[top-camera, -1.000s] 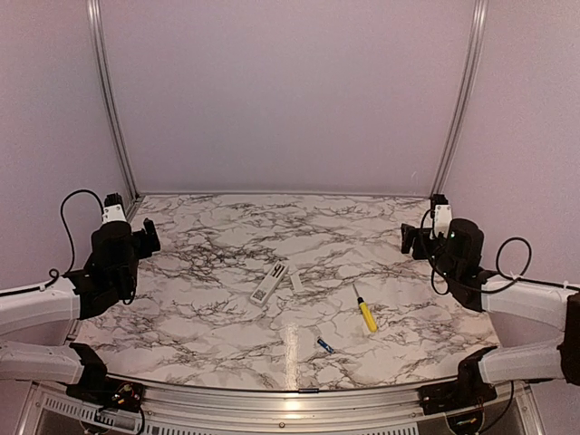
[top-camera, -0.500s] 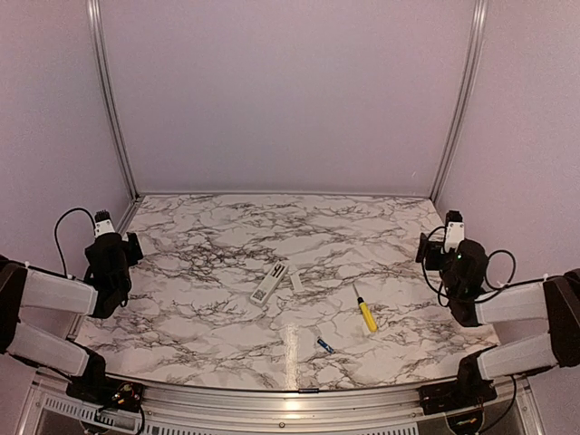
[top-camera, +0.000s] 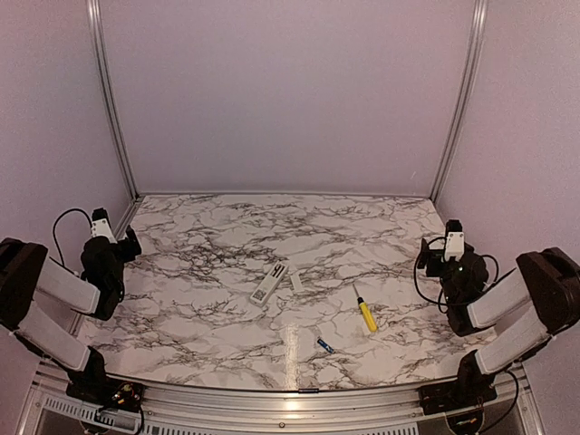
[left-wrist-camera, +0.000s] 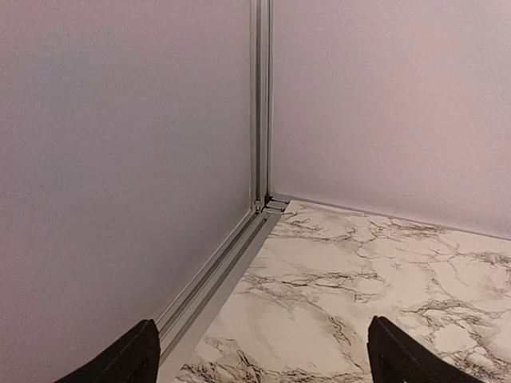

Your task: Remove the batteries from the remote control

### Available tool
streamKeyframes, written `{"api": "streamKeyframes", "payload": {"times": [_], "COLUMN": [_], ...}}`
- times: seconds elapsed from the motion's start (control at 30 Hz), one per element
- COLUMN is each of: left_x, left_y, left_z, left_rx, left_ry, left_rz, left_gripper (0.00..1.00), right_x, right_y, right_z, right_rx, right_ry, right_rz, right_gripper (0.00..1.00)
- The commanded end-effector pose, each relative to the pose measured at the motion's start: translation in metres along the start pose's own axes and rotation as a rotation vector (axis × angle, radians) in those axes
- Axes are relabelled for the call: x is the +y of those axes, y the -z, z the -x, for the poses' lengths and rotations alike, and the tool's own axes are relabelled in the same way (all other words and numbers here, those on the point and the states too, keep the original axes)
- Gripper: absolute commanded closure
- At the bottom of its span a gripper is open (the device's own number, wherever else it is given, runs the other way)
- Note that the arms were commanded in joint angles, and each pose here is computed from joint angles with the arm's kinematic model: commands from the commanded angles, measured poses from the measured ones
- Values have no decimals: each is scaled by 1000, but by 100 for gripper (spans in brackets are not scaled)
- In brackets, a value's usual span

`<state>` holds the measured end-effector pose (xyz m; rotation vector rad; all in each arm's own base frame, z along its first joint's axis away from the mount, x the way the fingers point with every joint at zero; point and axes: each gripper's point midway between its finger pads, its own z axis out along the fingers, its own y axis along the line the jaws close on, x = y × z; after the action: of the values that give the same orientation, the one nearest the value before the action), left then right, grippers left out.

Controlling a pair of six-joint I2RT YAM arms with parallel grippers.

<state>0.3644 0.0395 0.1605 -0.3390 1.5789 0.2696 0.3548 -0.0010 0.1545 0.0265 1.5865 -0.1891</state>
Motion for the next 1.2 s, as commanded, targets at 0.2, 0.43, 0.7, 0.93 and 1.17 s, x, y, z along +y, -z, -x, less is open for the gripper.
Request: {"api": "streamKeyframes", "payload": {"times": [0.2, 0.43, 0.7, 0.93, 1.17], "left_x": [-14, -21, -23, -22, -22], "left_y": [-18, -9, -9, -8, -8], "left_z": [-4, -11, -9, -9, -9], "left_rx": [27, 7, 3, 0, 1], "left_ry": [5, -10, -8, -9, -7], "left_rz": [-120, -204, -205, -203, -205], "left_gripper": [4, 10, 1, 1, 1], "right_x": [10, 7, 6, 6, 7], "right_y": [-6, -12, -11, -11, -13], "right_z": [9, 6, 6, 6, 5], "right_rx": [-107, -84, -85, -84, -79], "right_ry": [45, 36, 35, 36, 36], "right_rz": [60, 35, 32, 33, 33], "right_gripper": [1, 1, 1, 1, 1]}}
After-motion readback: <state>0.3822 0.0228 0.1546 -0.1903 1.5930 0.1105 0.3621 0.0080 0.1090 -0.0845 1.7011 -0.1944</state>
